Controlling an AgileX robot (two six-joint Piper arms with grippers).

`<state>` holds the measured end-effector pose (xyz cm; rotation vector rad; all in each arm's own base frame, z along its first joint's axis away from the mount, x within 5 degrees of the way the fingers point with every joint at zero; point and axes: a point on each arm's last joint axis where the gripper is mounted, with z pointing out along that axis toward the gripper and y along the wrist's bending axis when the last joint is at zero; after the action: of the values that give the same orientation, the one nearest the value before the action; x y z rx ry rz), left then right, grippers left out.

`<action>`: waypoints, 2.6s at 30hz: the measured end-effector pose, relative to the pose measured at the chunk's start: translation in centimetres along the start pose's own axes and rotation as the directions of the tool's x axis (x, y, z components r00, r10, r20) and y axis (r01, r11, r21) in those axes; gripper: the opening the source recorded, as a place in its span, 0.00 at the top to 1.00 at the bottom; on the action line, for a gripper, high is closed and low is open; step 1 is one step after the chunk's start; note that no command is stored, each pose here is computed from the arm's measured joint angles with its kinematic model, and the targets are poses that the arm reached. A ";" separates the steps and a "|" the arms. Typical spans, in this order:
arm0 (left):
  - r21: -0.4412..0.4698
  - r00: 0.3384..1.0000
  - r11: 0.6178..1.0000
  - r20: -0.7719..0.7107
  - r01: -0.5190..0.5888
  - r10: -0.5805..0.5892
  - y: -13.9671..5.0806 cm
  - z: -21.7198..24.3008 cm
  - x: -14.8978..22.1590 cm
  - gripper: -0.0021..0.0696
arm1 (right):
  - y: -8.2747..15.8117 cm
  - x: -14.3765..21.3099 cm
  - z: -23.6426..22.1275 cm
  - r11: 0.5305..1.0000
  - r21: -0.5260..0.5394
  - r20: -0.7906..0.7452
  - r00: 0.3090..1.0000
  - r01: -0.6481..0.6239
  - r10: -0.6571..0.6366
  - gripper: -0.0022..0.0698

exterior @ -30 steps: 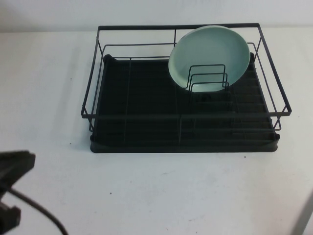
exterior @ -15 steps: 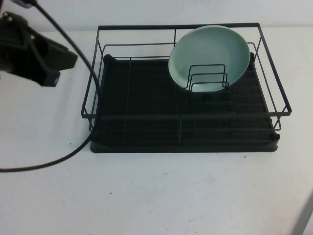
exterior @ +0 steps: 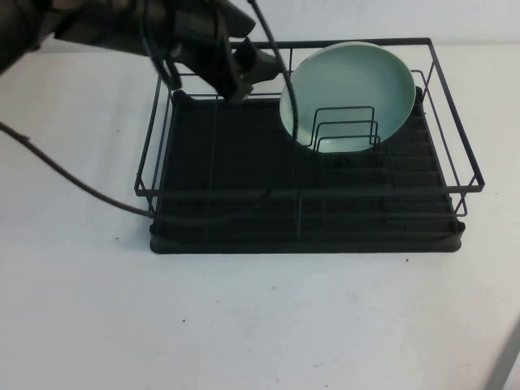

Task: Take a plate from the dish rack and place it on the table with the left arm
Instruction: Grasp the plate from the shelf, then place the plate from the table

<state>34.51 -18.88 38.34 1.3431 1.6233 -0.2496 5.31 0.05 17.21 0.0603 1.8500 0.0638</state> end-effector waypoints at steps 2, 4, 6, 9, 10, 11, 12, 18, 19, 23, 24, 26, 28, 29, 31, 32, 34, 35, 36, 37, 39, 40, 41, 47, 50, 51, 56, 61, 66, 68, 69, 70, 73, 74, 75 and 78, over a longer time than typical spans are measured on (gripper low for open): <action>-0.005 1.000 1.000 0.014 -0.011 0.012 0.1 1.5 -0.3 0.33 | 0.0 0.0 0.0 1.000 -0.001 0.000 1.000 -0.002 0.002 1.00; -0.007 0.999 1.000 0.026 -0.021 0.021 0.2 2.9 -0.7 0.33 | 0.0 0.0 0.0 1.000 -0.001 0.000 1.000 -0.002 0.002 1.00; -0.004 0.999 1.000 0.034 -0.025 0.025 0.4 4.3 -0.8 0.33 | 0.0 0.0 0.0 1.000 -0.001 0.000 1.000 -0.002 0.002 1.00; -0.001 0.999 1.000 0.049 -0.008 0.008 0.8 6.2 -0.7 0.33 | 0.0 0.0 0.0 1.000 -0.001 0.000 1.000 -0.002 0.002 1.00; 0.004 0.999 1.000 0.051 0.004 -0.004 0.9 6.9 -0.5 0.33 | 0.0 0.0 0.0 1.000 -0.001 0.000 1.000 -0.002 0.002 1.00; 0.005 0.998 1.000 0.058 0.018 -0.018 1.1 7.5 -0.4 0.33 | 0.0 0.0 0.0 1.000 -0.001 0.000 1.000 -0.002 0.002 1.00; 0.006 0.997 0.999 0.067 0.032 -0.032 1.2 8.1 -0.3 0.33 | 0.0 0.0 0.0 1.000 -0.001 0.000 1.000 -0.002 0.002 1.00; 0.002 0.990 0.996 0.105 0.093 -0.093 1.7 10.9 0.7 0.33 | 0.0 0.0 0.0 1.000 -0.001 0.000 1.000 -0.002 0.002 1.00; -0.002 0.989 0.995 0.107 0.101 -0.100 1.7 11.3 0.9 0.33 | 0.0 0.0 0.0 1.000 -0.001 0.000 1.000 -0.002 0.002 1.00; -0.020 0.987 0.993 0.119 0.114 -0.111 1.8 13.2 2.1 0.33 | 0.0 0.0 0.0 1.000 -0.001 0.000 1.000 -0.002 0.002 1.00; -0.019 0.986 0.993 0.123 0.118 -0.115 1.7 13.6 2.4 0.33 | 0.0 0.0 0.0 1.000 -0.001 0.000 1.000 -0.002 0.002 1.00; -0.020 0.984 0.992 0.133 0.125 -0.121 1.6 14.5 3.0 0.33 | 0.0 0.0 0.0 1.000 -0.001 0.000 1.000 -0.002 0.002 1.00; -0.023 0.981 0.991 0.146 0.135 -0.131 1.6 15.4 3.5 0.33 | 0.0 0.0 0.0 1.000 -0.001 0.000 1.000 -0.002 0.002 1.00; -0.025 0.978 0.989 0.155 0.148 -0.142 1.5 15.7 3.7 0.33 | 0.0 0.0 0.0 1.000 -0.001 0.000 1.000 -0.002 0.002 1.00; -0.031 0.973 0.986 0.167 0.165 -0.158 1.5 16.5 4.3 0.33 | 0.0 0.0 0.0 1.000 -0.001 0.000 1.000 -0.002 0.002 1.00; -0.035 0.972 0.985 0.169 0.171 -0.163 1.5 16.8 4.6 0.33 | 0.0 0.0 0.0 1.000 -0.001 0.000 1.000 -0.002 0.002 1.00; -0.050 0.971 0.983 0.173 0.176 -0.165 1.5 17.3 5.0 0.33 | 0.0 0.0 0.0 1.000 -0.001 0.000 1.000 -0.002 0.002 1.00; -0.061 0.971 0.982 0.175 0.177 -0.164 1.6 17.3 5.0 0.33 | 0.0 0.0 0.0 1.000 -0.001 0.000 1.000 -0.002 0.002 1.00; -0.070 0.971 0.982 0.175 0.178 -0.163 1.7 17.4 5.1 0.34 | 0.0 0.0 0.0 1.000 -0.001 0.000 1.000 -0.002 0.002 1.00; -0.079 0.971 0.981 0.177 0.179 -0.163 1.7 17.4 5.1 0.36 | 0.0 0.0 0.0 1.000 -0.001 0.000 1.000 -0.002 0.002 1.00; -0.089 0.969 0.979 0.185 0.184 -0.165 1.9 17.3 4.9 0.43 | 0.0 0.0 0.0 1.000 -0.001 0.000 1.000 -0.002 0.002 1.00; -0.095 0.968 0.978 0.189 0.183 -0.163 2.0 17.2 4.8 0.48 | 0.0 0.0 0.0 1.000 -0.001 0.000 1.000 -0.002 0.002 1.00; -0.096 0.966 0.978 0.196 0.187 -0.166 2.1 17.2 4.6 0.53 | 0.0 0.0 0.0 1.000 -0.001 0.000 1.000 -0.002 0.002 1.00; -0.081 0.958 0.977 0.229 0.196 -0.173 2.3 17.0 4.0 0.85 | 0.0 0.0 0.0 1.000 -0.001 0.000 1.000 -0.002 0.002 1.00; -0.071 0.961 0.983 0.234 0.168 -0.148 2.3 16.9 3.7 0.88 | 0.0 0.0 0.0 1.000 -0.001 0.000 1.000 -0.002 0.002 1.00; -0.062 0.960 0.984 0.237 0.165 -0.146 2.2 16.9 3.6 0.88 | 0.0 0.0 0.0 1.000 -0.001 0.000 1.000 -0.002 0.002 1.00; -0.044 0.964 0.991 0.240 0.129 -0.115 2.1 16.5 3.3 0.90 | 0.0 0.0 0.0 1.000 -0.001 0.000 1.000 -0.002 0.002 1.00; -0.138 0.961 0.989 0.277 0.050 -0.010 3.3 12.8 0.1 0.93 | 0.0 0.0 0.0 1.000 -0.001 0.000 1.000 -0.002 0.002 1.00; -0.236 0.930 0.971 0.364 0.035 0.055 4.3 6.1 -4.7 0.96 | 0.0 0.0 0.0 1.000 -0.001 0.000 1.000 -0.002 0.002 1.00; -0.254 0.923 0.966 0.380 0.036 0.065 4.3 3.9 -6.0 0.96 | 0.0 0.0 0.0 1.000 -0.001 0.000 1.000 -0.002 0.002 1.00; -0.253 0.923 0.967 0.379 0.035 0.066 4.2 2.9 -6.5 0.96 | 0.0 0.0 0.0 1.000 -0.001 0.000 1.000 -0.002 0.002 1.00; -0.242 0.926 0.970 0.372 0.036 0.058 4.0 2.0 -6.9 0.96 | 0.0 0.0 0.0 1.000 -0.001 0.000 1.000 -0.002 0.002 1.00; -0.148 0.946 0.986 0.322 0.075 -0.024 3.3 0.2 -7.2 0.97 | 0.0 0.0 0.0 1.000 -0.001 0.000 1.000 -0.002 0.002 1.00; -0.086 0.954 0.990 0.288 0.114 -0.085 2.9 0.0 -6.9 0.97 | 0.0 0.0 0.0 1.000 -0.001 0.000 1.000 -0.002 0.002 1.00; -0.028 0.960 0.987 0.237 0.157 -0.146 2.7 -0.2 -6.3 0.97 | 0.0 0.0 0.0 1.000 -0.001 0.000 1.000 -0.002 0.002 1.00; 0.112 0.949 0.946 0.046 0.304 -0.310 2.5 -0.7 -3.8 0.97 | 0.0 0.0 0.0 1.000 -0.001 0.000 1.000 -0.002 0.002 1.00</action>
<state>35.89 -19.96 42.59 1.1405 1.7830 -0.5654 5.31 0.06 17.21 0.0617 1.8500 0.0661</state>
